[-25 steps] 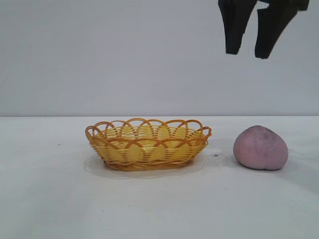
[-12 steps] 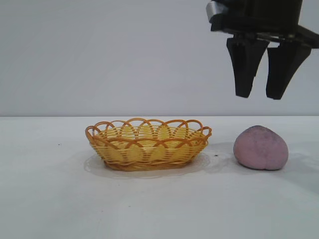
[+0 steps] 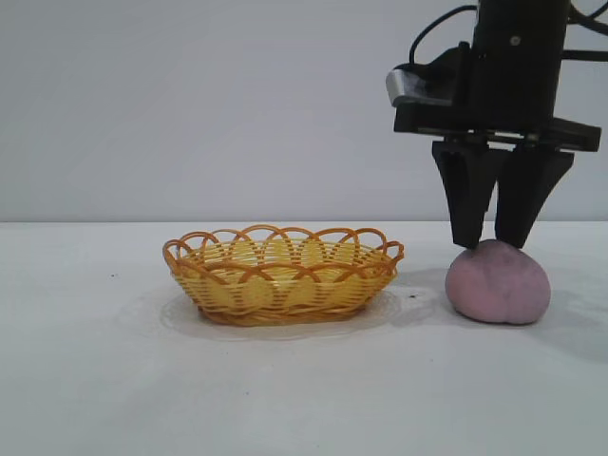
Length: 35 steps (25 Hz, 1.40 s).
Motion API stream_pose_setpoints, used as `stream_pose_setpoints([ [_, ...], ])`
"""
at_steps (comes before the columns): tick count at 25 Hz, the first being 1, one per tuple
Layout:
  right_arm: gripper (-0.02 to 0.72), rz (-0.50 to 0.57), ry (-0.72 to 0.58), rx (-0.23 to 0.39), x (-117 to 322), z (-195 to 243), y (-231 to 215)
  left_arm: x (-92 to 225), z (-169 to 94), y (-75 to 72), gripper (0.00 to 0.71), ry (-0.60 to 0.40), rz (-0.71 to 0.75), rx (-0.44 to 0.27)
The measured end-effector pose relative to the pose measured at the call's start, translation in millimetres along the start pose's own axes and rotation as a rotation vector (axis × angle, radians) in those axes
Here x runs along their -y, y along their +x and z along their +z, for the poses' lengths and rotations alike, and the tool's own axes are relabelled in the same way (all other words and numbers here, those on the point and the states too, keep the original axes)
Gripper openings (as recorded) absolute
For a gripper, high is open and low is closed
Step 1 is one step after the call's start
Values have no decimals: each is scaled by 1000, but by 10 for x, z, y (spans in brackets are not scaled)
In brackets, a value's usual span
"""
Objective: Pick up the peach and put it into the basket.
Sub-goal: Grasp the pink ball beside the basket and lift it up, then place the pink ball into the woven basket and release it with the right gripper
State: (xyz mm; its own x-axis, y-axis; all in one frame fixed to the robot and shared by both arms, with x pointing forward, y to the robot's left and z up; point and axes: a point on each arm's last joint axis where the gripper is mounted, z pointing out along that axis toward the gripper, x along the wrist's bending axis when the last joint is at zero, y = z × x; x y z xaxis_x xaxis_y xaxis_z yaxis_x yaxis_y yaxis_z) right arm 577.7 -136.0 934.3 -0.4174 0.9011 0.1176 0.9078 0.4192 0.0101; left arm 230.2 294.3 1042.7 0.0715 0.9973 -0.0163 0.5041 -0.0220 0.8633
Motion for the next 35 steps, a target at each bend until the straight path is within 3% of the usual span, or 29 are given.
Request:
stream_pose_setpoints([
  [3,307,-4,10,8,-5,42,-12,0,0,0,513,0,0,0],
  [7,102,-13,14,23,-4,52,-27,0,0,0,513,0,0,0],
  [10,0,-23,15,38,-3,51,-41,0,0,0,513,0,0,0],
  [17,0,-36,25,48,-28,-57,-38,0,0,0,513,0,2,0],
  [23,0,-49,-64,49,-27,-559,24,0,0,0,513,0,2,0],
  [28,0,-46,-134,4,23,-843,127,0,0,0,513,0,2,0],
  [35,0,-165,-222,-28,-21,-832,634,0,0,0,513,0,2,0],
])
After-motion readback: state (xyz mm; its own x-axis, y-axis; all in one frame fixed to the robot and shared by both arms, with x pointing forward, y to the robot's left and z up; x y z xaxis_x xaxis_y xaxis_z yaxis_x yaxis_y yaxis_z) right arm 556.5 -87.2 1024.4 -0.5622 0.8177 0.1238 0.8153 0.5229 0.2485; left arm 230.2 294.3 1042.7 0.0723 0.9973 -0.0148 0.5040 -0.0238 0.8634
